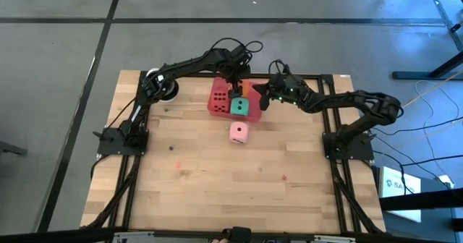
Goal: Pick & Place Dice
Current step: Put the right orange die into the pink bin
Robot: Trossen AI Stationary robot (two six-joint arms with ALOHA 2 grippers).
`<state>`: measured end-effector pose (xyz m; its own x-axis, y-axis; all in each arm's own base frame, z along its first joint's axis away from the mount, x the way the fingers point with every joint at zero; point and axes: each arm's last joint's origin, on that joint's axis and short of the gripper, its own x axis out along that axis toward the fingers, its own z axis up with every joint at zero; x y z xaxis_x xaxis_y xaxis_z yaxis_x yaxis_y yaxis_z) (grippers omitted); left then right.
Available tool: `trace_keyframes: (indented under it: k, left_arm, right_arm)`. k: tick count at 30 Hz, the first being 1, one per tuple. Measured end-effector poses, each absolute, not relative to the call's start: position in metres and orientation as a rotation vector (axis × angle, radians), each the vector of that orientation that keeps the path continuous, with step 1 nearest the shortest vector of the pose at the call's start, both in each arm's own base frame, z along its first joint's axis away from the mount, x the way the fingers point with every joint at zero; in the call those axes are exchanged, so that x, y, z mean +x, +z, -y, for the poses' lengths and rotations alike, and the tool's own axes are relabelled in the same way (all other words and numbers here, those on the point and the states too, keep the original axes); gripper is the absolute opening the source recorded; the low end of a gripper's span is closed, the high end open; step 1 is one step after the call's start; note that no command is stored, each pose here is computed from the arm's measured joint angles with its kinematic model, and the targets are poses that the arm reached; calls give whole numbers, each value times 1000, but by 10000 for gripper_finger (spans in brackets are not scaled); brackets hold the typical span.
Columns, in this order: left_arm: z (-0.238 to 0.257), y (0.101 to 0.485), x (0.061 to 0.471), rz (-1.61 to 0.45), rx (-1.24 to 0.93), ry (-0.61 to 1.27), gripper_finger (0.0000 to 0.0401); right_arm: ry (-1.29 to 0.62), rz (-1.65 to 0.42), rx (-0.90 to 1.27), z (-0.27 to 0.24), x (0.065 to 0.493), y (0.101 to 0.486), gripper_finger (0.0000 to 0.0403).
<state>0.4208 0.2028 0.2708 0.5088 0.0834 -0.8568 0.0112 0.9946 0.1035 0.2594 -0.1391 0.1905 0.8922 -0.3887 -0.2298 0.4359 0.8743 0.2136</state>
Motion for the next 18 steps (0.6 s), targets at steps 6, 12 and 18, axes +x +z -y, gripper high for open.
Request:
trace_keyframes:
  k: [6,12,18]
  left_arm:
    - [-200,272,425,-1005,111,37,400]
    - [-195,273,428,-978,104,13,400]
    - [-196,274,429,-969,116,8,400]
  right_arm:
    - [-382,-160,266,148,271,191,3]
    - [-334,-207,300,158,293,176,2]
    - [-332,-250,334,165,305,160,1]
